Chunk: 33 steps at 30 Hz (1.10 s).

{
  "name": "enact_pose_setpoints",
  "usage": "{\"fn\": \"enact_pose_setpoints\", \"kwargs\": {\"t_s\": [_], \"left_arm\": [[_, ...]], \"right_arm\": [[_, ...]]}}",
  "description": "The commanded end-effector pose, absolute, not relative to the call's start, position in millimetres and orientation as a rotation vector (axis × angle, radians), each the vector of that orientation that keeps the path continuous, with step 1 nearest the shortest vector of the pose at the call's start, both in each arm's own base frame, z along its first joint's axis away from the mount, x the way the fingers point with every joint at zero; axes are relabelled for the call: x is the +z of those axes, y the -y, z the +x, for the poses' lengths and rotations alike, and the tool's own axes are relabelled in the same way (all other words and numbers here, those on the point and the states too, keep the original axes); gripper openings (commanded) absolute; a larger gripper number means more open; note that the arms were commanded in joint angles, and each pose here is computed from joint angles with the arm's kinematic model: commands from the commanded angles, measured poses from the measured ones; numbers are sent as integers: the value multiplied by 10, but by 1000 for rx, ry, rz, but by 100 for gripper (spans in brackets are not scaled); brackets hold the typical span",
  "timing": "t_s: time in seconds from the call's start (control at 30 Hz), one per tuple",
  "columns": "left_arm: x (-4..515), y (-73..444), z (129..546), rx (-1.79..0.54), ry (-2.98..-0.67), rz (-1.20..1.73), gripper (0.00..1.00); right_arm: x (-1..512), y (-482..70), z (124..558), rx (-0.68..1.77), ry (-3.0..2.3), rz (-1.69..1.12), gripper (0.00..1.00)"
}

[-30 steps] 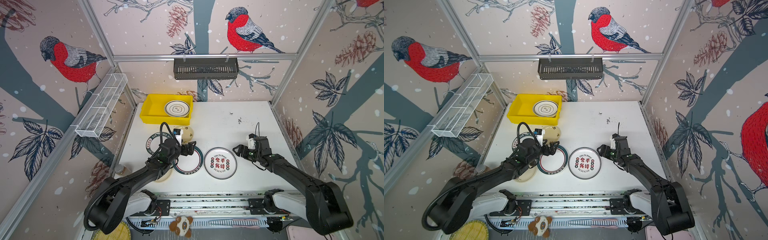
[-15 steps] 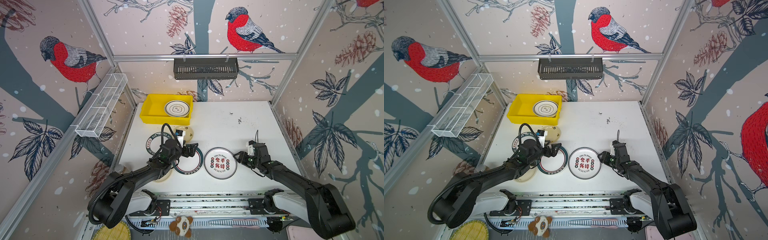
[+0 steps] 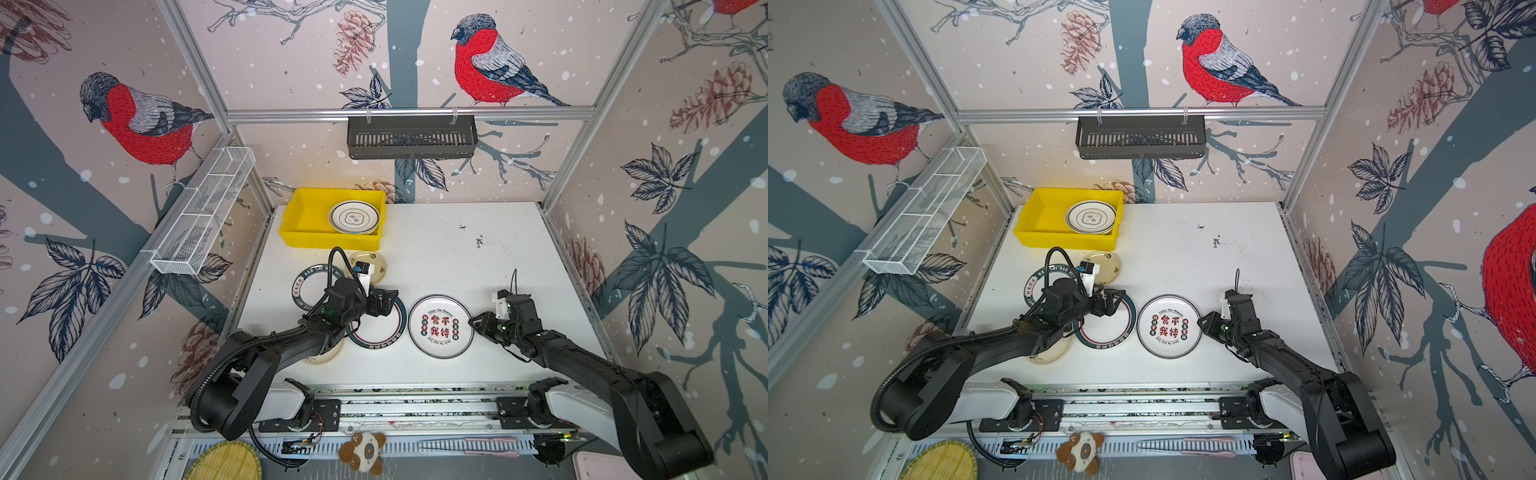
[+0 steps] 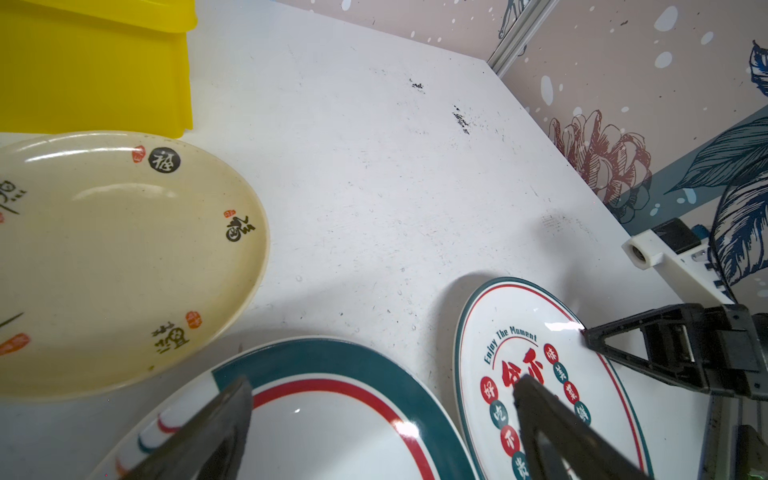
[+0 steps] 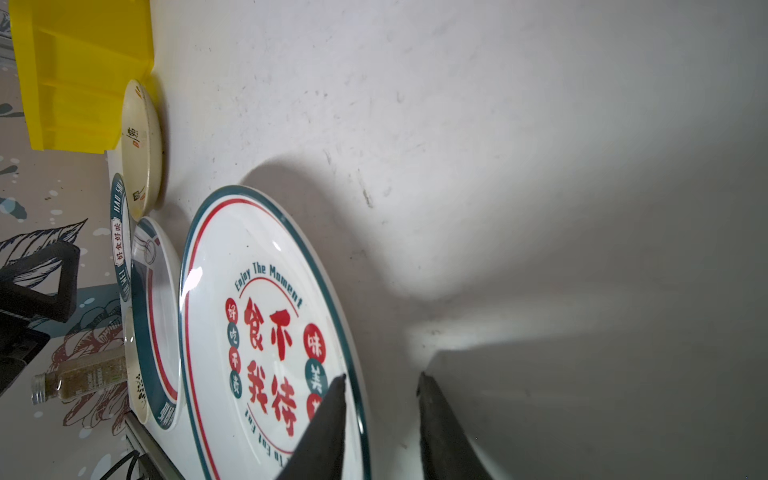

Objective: Place the plates into the plastic bin on the countertop
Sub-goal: 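Move the right gripper to the red-lettered white plate's edge while the left withdraws, then grasp the red-lettered plate's edge with the right gripper and tilt it upright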

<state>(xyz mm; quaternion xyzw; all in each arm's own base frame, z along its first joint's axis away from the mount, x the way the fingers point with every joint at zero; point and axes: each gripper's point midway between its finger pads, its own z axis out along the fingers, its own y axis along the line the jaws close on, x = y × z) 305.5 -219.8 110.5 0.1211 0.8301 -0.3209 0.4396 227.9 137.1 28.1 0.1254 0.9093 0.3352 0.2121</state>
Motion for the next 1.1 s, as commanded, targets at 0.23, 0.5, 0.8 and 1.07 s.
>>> {"fn": "enact_pose_setpoints", "kwargs": {"t_s": [0.23,0.5,0.8,1.07], "left_arm": [[1212,2292,3104,-850,-2008,312,97],[1182,2313,3097,-864,-2018,315,97],[1187,2340,3083,-883,-2017,327,97],[1207,2382,3048,-915,-2008,350,97]], "right_arm": [[287,-1406,2247,952,-2503,349,17],[286,-1378,2235,924,-2500,365,15],[423,-1410,2300,967,-2437,386,7],[541,-1416,2358,997,-2386,420,3]]}}
